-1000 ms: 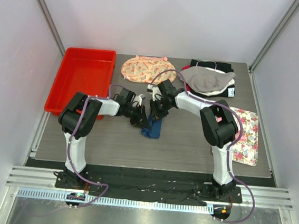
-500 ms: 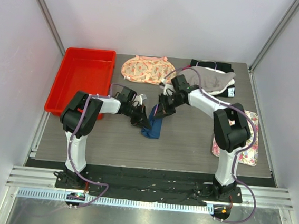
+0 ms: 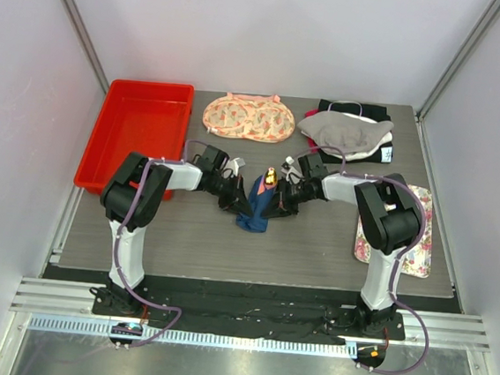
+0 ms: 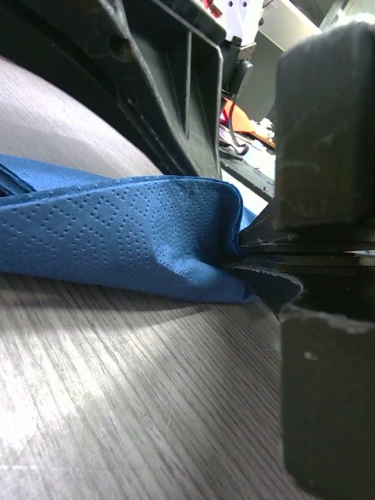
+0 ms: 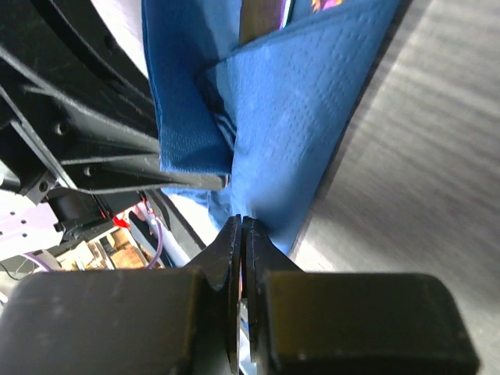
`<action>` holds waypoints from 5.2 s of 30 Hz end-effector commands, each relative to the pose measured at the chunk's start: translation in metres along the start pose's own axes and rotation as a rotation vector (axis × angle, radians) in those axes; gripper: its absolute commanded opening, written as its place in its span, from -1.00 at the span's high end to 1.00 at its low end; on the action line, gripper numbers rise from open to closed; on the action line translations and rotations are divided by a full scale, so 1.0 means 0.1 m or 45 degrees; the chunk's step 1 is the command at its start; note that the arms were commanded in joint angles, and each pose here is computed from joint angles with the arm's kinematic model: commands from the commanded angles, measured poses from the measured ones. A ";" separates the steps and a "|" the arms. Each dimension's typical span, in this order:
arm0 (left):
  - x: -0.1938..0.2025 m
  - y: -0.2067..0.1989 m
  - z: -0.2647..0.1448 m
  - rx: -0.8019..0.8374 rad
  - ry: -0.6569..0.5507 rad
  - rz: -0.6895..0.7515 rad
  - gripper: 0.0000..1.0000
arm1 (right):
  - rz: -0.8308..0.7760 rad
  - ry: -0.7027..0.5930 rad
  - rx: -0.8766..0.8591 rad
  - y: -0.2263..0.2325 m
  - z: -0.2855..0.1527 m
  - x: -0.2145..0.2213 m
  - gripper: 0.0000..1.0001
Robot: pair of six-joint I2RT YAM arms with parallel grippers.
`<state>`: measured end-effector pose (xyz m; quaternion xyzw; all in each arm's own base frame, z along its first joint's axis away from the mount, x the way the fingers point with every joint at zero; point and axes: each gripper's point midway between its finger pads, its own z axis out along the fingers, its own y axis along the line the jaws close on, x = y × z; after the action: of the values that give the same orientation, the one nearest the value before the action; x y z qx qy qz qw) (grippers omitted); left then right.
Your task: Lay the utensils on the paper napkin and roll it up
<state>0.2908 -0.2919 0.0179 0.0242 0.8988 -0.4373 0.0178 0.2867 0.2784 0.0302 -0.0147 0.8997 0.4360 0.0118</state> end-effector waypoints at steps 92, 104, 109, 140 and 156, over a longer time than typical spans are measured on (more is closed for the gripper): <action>0.17 0.34 0.28 -0.156 -0.019 -0.073 1.00 | 0.083 -0.225 -0.220 0.14 -0.19 -0.58 0.98; 0.11 0.21 0.26 -0.110 -0.031 -0.057 0.99 | 0.223 -0.159 -0.166 -0.25 0.10 -0.35 0.98; 0.11 0.25 0.27 -0.124 -0.023 -0.081 1.00 | 0.239 -0.147 -0.235 -0.17 0.06 -0.32 0.98; 0.07 0.19 0.24 -0.075 -0.033 -0.088 0.98 | 0.286 -0.122 -0.195 -0.21 0.10 -0.12 0.98; -0.17 -0.75 0.04 0.213 -0.129 -0.034 0.84 | 0.326 -0.104 0.077 -0.59 0.17 -0.03 0.98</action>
<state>0.2860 -0.3254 0.0327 -0.0160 0.8838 -0.4675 0.0090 0.3050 0.2719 0.0181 0.0951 0.8665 0.4901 0.0035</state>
